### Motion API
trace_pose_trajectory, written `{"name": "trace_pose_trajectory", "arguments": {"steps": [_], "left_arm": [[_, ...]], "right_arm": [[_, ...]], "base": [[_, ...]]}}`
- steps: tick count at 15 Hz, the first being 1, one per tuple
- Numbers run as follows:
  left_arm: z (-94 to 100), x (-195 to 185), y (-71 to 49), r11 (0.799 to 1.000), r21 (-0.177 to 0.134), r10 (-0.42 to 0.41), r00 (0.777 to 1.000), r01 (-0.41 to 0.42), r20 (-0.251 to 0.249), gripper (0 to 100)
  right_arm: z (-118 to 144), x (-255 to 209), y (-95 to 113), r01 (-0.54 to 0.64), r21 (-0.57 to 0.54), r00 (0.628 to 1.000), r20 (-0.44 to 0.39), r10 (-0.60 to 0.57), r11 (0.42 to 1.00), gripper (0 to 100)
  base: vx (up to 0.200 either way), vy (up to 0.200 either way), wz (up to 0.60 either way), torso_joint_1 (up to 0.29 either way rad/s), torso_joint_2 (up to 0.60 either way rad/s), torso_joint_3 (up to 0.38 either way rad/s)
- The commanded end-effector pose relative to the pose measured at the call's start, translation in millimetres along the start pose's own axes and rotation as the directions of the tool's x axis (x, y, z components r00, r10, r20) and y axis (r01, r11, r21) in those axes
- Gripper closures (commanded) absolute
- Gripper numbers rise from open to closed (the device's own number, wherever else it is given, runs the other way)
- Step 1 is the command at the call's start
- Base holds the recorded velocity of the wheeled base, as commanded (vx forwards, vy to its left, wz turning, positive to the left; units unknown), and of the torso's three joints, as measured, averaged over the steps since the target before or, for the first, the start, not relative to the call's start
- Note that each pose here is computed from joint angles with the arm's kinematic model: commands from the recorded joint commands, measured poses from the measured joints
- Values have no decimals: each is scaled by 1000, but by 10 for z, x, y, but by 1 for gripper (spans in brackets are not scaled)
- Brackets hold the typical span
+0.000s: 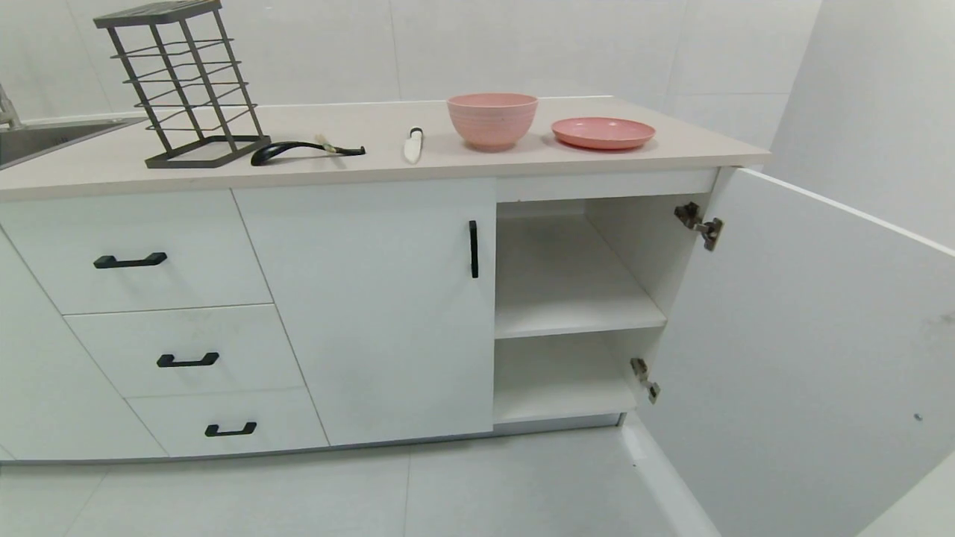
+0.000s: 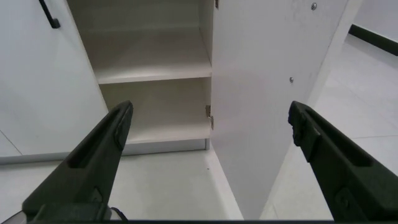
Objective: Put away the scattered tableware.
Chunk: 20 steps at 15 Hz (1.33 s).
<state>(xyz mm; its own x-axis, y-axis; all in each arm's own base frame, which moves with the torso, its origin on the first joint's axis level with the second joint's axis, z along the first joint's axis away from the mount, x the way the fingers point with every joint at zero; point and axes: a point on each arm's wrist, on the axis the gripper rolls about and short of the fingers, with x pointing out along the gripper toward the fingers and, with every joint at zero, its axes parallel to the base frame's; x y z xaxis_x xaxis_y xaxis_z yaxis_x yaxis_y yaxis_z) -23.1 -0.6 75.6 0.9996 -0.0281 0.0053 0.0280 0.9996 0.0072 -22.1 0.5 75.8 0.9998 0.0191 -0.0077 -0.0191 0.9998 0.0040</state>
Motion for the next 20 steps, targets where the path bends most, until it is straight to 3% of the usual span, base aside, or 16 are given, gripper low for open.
{"name": "trace_pose_trajectory", "arguments": {"steps": [1,13,18,20], "left_arm": [[2,3,1,1000,-6,2,1000,-2,-2,0],[2,3,2,1000,-13,8,1000,-8,-2,0],[4,3,3,999,-30,11,1000,-11,-1,0],[4,3,3,999,-30,11,1000,-11,-1,0]], "right_arm": [[1,3,0,-1,-1,1000,-3,1,1000,0],[1,3,0,-1,-1,1000,-3,1,1000,0],[-1,3,0,-1,-1,1000,-5,1,1000,0],[1,3,0,-1,-1,1000,-3,1,1000,0]], "base": [[0,0,0,0,0,0],[200,0,0,1,2,2],[0,0,0,0,0,0],[0,-200,0,2,0,5]]}}
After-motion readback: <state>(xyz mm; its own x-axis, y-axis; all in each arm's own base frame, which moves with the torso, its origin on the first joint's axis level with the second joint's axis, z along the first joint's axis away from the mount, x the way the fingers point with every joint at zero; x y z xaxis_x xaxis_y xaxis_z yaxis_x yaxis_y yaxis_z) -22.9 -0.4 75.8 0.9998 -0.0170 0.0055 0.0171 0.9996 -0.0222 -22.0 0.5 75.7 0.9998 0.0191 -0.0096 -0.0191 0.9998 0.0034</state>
